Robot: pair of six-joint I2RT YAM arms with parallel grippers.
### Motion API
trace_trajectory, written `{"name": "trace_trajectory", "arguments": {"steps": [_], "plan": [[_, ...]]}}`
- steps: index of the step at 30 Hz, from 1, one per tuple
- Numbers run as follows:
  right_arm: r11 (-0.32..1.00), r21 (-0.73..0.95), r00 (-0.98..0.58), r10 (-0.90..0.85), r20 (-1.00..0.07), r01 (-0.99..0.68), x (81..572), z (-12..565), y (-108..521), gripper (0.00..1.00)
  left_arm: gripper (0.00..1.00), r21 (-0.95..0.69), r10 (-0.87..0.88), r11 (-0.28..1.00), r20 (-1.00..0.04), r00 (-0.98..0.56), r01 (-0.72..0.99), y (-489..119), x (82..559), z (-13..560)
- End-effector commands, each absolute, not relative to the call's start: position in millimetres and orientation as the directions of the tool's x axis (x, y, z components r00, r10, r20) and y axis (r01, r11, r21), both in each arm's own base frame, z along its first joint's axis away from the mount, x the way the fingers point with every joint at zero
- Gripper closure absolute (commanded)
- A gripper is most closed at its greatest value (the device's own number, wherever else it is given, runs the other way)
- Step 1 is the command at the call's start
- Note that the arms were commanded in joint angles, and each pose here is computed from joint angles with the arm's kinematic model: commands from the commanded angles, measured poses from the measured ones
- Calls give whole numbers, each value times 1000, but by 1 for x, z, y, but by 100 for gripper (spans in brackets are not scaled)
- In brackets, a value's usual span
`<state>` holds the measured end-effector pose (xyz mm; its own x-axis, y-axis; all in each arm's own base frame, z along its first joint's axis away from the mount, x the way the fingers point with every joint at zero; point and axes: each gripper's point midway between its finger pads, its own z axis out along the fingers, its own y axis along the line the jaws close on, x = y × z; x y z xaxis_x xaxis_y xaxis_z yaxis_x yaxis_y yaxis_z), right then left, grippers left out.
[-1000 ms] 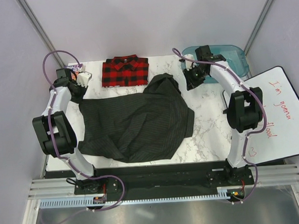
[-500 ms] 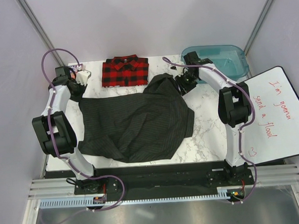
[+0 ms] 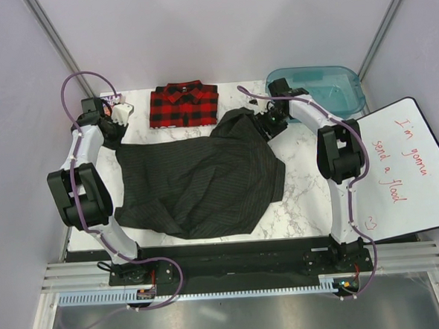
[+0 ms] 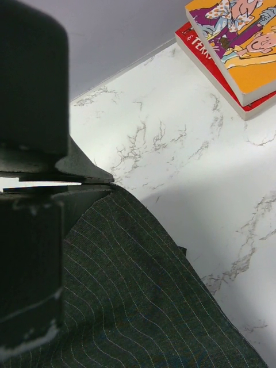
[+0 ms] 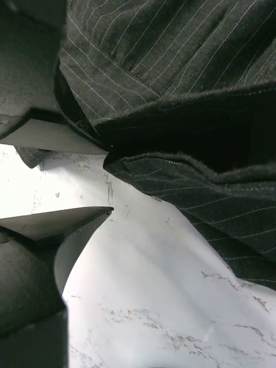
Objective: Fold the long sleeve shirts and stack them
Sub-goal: Flatten the shirt out
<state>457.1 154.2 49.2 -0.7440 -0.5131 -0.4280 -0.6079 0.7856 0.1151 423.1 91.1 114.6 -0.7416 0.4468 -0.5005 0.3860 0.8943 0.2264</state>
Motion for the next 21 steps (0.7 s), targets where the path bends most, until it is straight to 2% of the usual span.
{"name": "trace_trajectory", "arguments": {"steps": [1,6,7,8,9,10,12,15,16,21], "plan": [[770,111,-704,-502,-502,-628,471,73,170,50,98,215,416,909,-526,-742,357,92,431,121],[757,139,-697,-492,-521,-638,481,69,180,50,98,215,413,910,-523,-746,354,93,432,120],[748,140,-685,-494,-535,-649,485,72,183,55,98,215,413,910,-521,-747,354,93,431,119],[748,138,-683,-492,-540,-649,487,73,183,60,98,217,412,911,-525,-744,351,94,433,121],[749,138,-682,-489,-543,-648,490,73,184,70,98,215,415,910,-527,-742,356,92,433,121],[756,125,-680,-487,-548,-643,494,75,182,87,98,211,411,911,-529,-742,354,92,432,122],[771,102,-678,-478,-558,-628,500,81,179,100,98,208,407,913,-538,-738,352,91,435,124],[811,37,-663,-450,-598,-584,509,110,167,100,98,205,390,920,-565,-727,334,90,439,135],[820,11,-635,-434,-640,-572,511,137,164,100,98,192,373,927,-582,-723,323,87,441,140],[889,-115,-505,-353,-788,-443,523,233,139,100,98,107,283,945,-740,-610,308,65,455,199]]}}
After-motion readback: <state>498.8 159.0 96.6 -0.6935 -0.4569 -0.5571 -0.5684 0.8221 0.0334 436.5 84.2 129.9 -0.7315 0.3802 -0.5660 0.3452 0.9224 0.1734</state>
